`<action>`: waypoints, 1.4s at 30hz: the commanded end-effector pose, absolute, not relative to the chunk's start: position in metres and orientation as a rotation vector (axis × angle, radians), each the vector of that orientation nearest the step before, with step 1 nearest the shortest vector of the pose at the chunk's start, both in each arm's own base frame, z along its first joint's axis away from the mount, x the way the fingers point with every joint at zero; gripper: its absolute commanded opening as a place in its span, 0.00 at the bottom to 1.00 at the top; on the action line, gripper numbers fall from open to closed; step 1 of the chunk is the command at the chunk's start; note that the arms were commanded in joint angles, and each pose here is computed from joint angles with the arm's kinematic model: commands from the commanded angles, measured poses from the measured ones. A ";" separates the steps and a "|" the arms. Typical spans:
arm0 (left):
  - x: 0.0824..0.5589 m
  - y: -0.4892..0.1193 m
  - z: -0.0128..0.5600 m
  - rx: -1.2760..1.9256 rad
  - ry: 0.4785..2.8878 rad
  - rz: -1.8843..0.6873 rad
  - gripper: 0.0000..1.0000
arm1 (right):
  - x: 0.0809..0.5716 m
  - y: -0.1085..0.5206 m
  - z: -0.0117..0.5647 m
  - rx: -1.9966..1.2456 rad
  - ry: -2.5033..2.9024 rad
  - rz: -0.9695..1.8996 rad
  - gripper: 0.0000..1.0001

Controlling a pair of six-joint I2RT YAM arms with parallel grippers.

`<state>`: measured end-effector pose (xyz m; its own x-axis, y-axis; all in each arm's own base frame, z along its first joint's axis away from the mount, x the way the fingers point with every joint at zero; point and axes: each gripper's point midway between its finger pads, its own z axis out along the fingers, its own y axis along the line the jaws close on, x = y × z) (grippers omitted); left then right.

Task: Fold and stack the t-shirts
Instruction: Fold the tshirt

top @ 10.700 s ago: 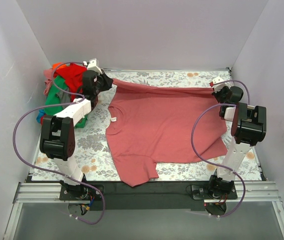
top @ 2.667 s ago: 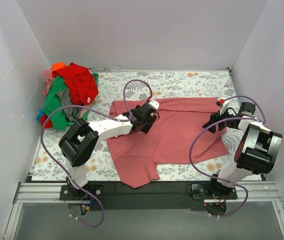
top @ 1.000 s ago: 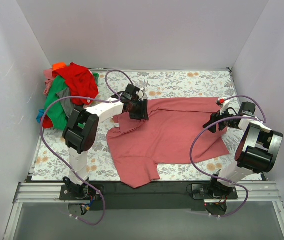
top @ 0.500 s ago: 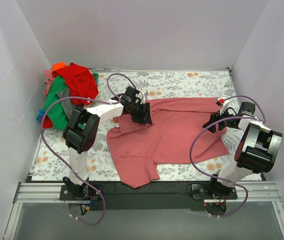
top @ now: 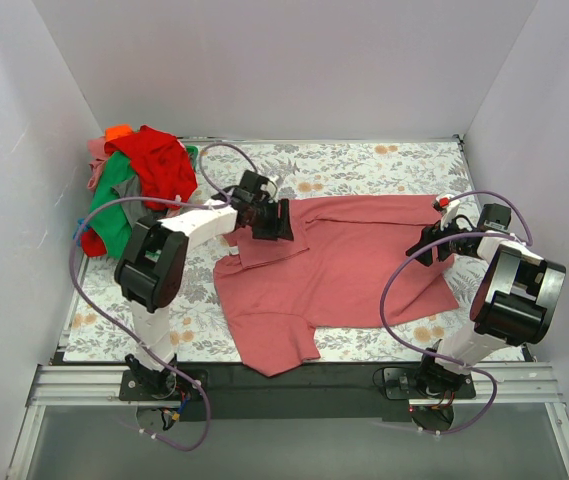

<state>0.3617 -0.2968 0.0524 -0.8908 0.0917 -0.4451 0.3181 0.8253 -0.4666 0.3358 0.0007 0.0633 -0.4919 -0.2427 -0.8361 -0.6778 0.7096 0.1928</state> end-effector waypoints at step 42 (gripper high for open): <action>0.527 -0.124 0.041 -0.518 2.451 -0.361 0.05 | 0.354 -0.008 0.068 -0.676 2.088 0.653 0.70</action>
<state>0.5145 -0.1321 0.0311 -0.7648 -0.4388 -0.4718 -0.2737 0.8842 -0.3786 0.3434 -0.0028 0.0619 -0.5131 -0.2348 -0.8256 -0.6697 0.7111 0.2139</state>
